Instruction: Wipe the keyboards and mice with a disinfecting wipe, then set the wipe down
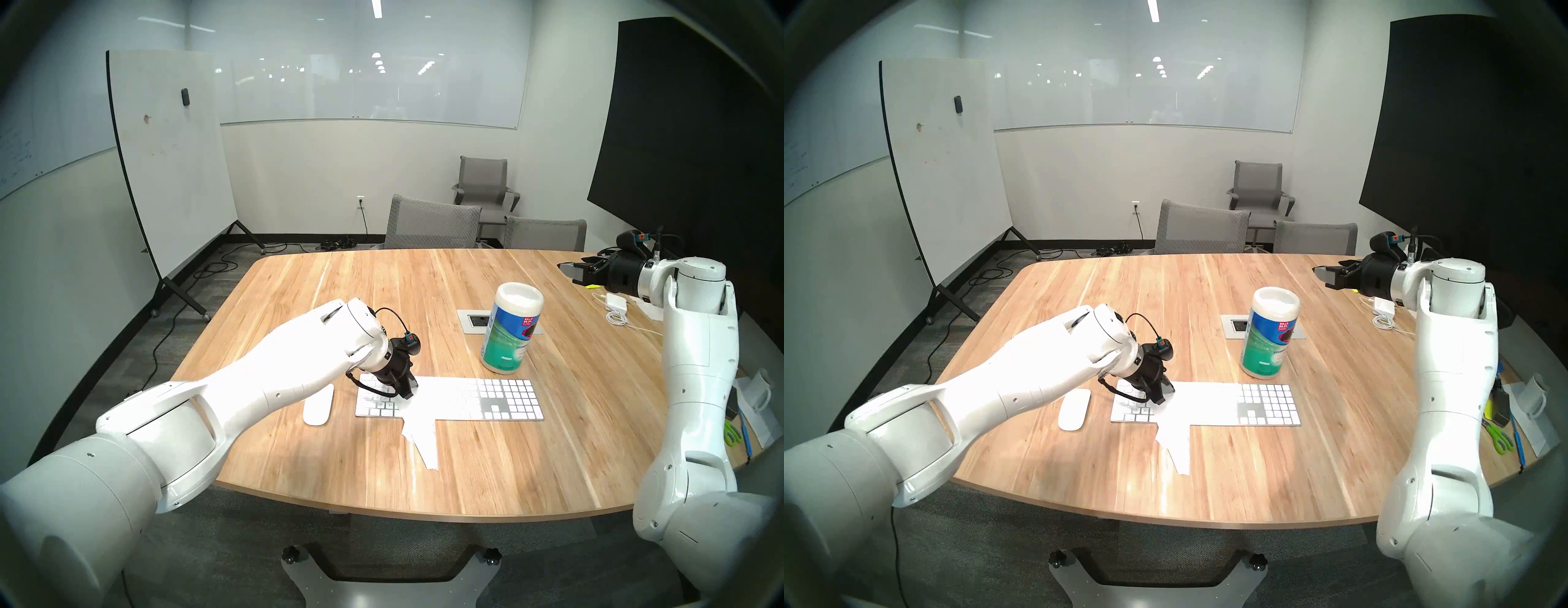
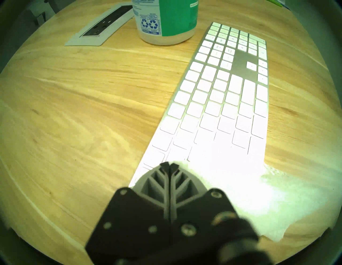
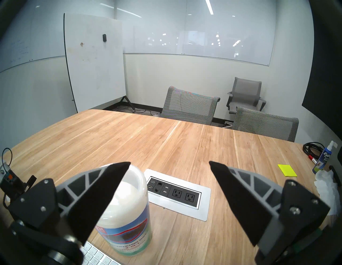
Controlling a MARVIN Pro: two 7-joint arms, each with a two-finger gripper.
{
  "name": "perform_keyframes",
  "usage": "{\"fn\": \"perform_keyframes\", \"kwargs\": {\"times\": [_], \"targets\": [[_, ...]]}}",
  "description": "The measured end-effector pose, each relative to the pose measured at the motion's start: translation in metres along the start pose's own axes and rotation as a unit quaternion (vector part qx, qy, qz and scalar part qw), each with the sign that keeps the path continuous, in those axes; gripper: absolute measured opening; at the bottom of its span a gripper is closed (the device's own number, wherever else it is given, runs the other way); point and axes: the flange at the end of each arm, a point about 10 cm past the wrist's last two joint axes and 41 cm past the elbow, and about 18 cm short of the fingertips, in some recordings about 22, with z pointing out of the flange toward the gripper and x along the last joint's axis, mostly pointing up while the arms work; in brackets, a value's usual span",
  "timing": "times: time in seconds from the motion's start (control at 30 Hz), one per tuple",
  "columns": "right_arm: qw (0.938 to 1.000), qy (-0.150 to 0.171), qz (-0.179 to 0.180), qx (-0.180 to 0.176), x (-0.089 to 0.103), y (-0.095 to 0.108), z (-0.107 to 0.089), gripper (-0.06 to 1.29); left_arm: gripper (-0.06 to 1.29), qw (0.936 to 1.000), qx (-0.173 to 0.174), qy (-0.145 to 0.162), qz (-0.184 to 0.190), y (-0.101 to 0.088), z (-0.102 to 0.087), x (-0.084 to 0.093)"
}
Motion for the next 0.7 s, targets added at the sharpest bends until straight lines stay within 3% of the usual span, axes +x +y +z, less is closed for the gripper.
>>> {"fn": "perform_keyframes", "kwargs": {"times": [0.7], "targets": [[1.0000,0.000,0.000,0.000,0.000,0.000,0.000,1.23,-0.02,1.0000,0.002,0.008,0.003,-0.002,0.022,0.031]]}}
